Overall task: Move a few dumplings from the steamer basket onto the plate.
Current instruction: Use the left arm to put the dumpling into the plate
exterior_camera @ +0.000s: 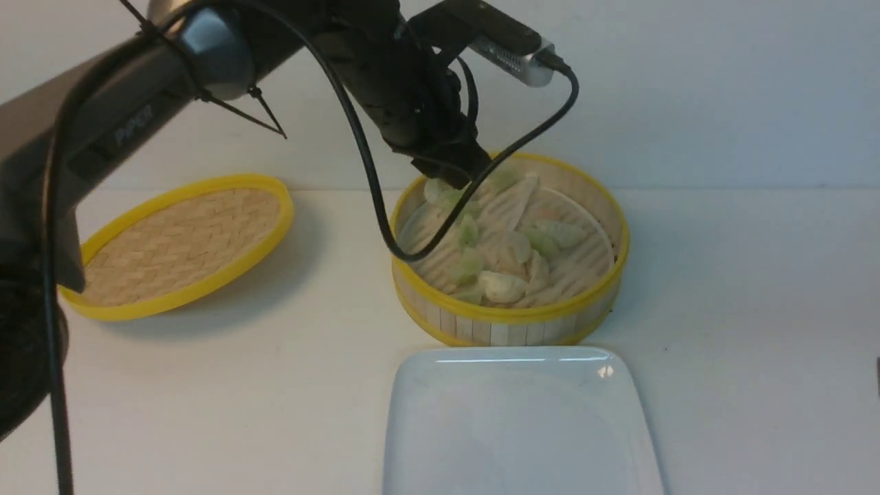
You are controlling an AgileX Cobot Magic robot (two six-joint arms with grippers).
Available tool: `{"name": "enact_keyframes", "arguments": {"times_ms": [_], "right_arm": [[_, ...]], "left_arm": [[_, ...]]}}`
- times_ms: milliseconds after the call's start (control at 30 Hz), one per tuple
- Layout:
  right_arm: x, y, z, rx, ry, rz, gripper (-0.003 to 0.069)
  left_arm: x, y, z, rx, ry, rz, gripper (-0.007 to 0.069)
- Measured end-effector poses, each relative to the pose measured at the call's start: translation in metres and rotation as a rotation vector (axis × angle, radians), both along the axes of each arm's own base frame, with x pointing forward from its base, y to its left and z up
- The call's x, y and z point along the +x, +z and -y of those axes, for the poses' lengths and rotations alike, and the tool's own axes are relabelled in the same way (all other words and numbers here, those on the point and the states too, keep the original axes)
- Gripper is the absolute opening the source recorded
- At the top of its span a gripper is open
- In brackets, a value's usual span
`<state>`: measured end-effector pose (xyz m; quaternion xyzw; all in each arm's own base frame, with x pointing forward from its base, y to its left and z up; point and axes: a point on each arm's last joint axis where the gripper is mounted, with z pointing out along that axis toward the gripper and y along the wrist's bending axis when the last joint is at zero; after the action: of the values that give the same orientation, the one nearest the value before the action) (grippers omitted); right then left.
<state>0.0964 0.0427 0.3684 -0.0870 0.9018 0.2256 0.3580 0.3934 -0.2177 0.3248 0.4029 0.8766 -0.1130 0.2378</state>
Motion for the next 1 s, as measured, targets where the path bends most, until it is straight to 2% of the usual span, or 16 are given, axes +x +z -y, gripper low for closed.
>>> {"name": "enact_keyframes", "arguments": {"times_ms": [167, 333, 600, 867, 1000], "right_arm": [[0.000, 0.000, 0.000, 0.003, 0.001, 0.000, -0.0015], [0.000, 0.000, 0.000, 0.003, 0.001, 0.000, -0.0015], [0.000, 0.000, 0.000, 0.002, 0.001, 0.000, -0.0015], [0.000, -0.002, 0.003, -0.043, -0.007, 0.003, -0.0015], [0.001, -0.002, 0.005, -0.064, -0.014, 0.004, -0.0015]], "left_arm": [[-0.017, 0.013, -0.001, -0.035, 0.014, -0.065, 0.0162], [-0.055, -0.002, 0.007, -0.060, 0.022, -0.216, 0.0162], [-0.128, -0.079, 0.044, 0.135, -0.125, -0.441, 0.0162], [-0.125, -0.129, 0.068, 0.157, -0.117, -0.435, 0.0171], [-0.120, -0.136, 0.070, 0.156, -0.099, -0.415, 0.0316]]}}
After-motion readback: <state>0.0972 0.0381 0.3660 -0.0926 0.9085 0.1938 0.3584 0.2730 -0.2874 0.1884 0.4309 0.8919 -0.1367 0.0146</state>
